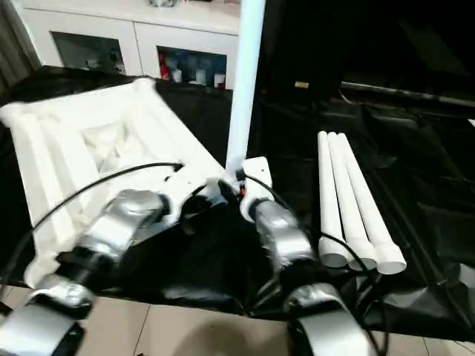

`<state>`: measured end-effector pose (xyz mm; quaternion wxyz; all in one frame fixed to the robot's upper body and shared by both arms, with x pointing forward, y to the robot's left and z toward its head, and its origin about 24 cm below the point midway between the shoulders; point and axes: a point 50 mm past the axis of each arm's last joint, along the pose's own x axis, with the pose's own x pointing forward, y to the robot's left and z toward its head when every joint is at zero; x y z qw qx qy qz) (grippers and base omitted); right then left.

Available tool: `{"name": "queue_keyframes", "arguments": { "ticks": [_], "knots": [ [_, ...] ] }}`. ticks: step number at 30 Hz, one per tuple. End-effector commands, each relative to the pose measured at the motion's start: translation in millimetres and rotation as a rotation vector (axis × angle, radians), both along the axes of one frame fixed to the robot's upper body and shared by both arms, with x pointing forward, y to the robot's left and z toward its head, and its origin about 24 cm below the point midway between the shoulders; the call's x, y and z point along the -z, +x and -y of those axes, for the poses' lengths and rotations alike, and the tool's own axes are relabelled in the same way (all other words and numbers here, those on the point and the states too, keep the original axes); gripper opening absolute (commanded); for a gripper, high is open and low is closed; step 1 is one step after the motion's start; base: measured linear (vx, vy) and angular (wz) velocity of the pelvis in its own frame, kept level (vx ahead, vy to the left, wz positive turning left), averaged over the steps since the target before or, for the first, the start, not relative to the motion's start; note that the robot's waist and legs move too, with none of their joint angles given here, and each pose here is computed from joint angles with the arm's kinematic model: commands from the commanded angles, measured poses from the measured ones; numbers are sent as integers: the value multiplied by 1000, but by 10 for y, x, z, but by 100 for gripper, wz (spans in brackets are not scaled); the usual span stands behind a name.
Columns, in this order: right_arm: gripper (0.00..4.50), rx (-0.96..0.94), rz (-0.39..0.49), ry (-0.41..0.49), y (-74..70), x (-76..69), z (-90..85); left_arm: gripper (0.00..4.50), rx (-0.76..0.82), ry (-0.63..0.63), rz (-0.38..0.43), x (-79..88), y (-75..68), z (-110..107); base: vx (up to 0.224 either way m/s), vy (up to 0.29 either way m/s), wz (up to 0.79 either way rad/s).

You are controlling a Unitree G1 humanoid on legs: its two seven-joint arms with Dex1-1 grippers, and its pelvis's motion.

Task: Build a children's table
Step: Rotate leg to tighten

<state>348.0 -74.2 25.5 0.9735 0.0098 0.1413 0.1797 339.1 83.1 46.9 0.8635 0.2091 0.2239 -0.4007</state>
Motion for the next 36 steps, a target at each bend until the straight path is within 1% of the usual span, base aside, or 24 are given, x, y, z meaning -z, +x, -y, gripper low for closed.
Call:
{"name": "queue_keyframes", "arguments": {
  "ticks": [1,2,3,5,6,7,8,10,15,16,18,20,21,26,31,33,36],
  "knots": [
    [272,12,-67,-27,-49,141,11,0,95,-50,-41,107,-127,241,0,0,0],
    [272,-19,-52,28,-39,102,16,0,91,-45,-43,113,-121,189,0,0,0],
    [307,-30,-44,46,-35,86,20,0,88,-43,-44,115,-118,167,0,0,0],
    [342,-65,-11,72,-14,26,63,0,84,-37,-43,114,-105,89,0,0,0],
    [342,-72,-6,75,-11,16,73,0,84,-36,-43,113,-103,73,0,0,0],
    [344,-123,5,75,-1,-24,108,0,101,-34,-40,105,-106,11,0,0,0],
    [363,-165,13,63,0,-47,127,0,106,-33,-42,103,-108,-26,0,0,0],
    [381,-225,27,32,-2,-76,170,0,144,-35,-29,88,-120,-74,0,0,0],
    [381,-436,50,8,-62,-191,327,0,229,-47,-52,60,-181,-249,0,0,0],
    [381,-536,55,-13,-112,-229,391,0,286,-48,-62,43,-226,-322,0,0,0],
    [381,-585,51,-20,-142,-243,416,0,304,-46,-77,39,-247,-360,0,0,0],
    [381,-691,30,-58,-204,-247,468,0,349,-61,-102,11,-287,-440,0,0,0],
    [381,-713,23,-66,-220,-245,475,0,357,-67,-107,4,-295,-454,0,0,0],
    [381,-769,-2,-94,-272,-207,477,0,383,-84,-118,-31,-327,-487,0,0,0],
    [381,-756,4,-59,-259,-218,423,0,381,-85,-117,-36,-332,-506,0,0,0],
    [353,-765,6,-42,-257,-232,398,0,382,-90,-122,-32,-342,-506,0,0,0],
    [339,-779,4,-41,-265,-229,389,0,382,-91,-125,-24,-350,-503,0,0,0]
  ]
}}
